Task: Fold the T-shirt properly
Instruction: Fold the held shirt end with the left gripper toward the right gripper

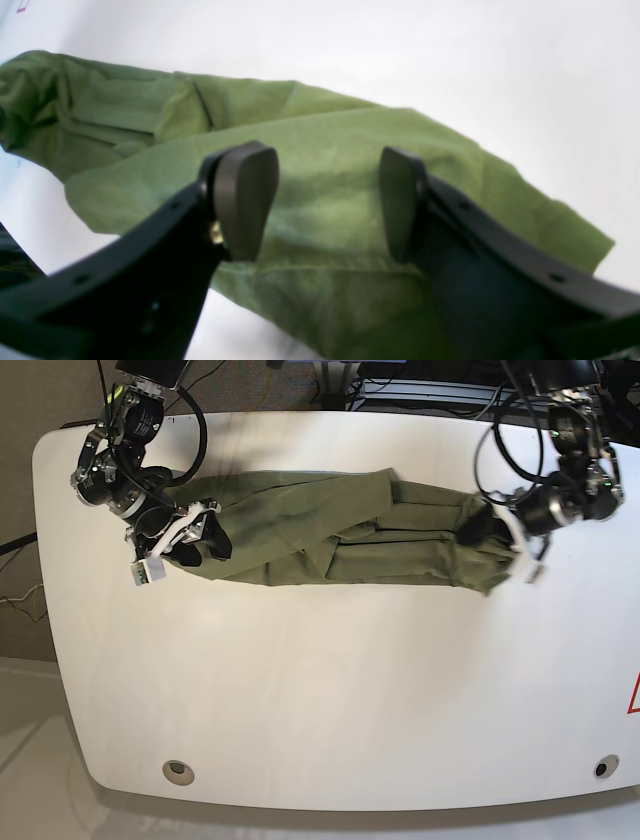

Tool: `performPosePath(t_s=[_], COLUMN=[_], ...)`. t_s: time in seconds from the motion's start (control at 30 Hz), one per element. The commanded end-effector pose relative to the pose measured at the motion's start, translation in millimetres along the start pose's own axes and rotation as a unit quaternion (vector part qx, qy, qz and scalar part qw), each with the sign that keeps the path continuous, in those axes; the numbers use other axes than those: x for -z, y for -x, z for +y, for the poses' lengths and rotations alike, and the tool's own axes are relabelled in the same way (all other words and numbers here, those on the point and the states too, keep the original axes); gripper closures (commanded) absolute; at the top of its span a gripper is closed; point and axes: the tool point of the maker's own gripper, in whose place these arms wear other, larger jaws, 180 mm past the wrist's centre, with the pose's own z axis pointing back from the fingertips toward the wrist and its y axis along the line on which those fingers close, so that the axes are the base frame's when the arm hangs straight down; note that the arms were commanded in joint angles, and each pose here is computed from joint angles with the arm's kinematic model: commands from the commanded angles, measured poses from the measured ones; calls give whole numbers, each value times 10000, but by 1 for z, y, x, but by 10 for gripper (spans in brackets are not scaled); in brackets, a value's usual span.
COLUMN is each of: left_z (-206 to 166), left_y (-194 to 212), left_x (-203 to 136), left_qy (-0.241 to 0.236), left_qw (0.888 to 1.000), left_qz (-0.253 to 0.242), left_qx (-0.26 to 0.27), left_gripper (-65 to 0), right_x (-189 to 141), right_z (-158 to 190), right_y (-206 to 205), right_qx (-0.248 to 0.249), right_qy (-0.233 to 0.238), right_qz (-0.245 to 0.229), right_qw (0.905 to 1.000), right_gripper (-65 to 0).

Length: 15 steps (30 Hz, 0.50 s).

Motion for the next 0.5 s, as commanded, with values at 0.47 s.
performPosePath(t_s=[0.47], left_z=[-123], left_y=[-14], left_x=[57], left_qy=[1185], left_qw=[9850], left_qz=[121], left_qx=[1249], left_gripper=[0], right_x=[-2], right_z=[6], right_y=[-15], right_qx=[-186], right_qy=[-91], right_qz=[-227], right_qw=[9995], right_gripper=[-345])
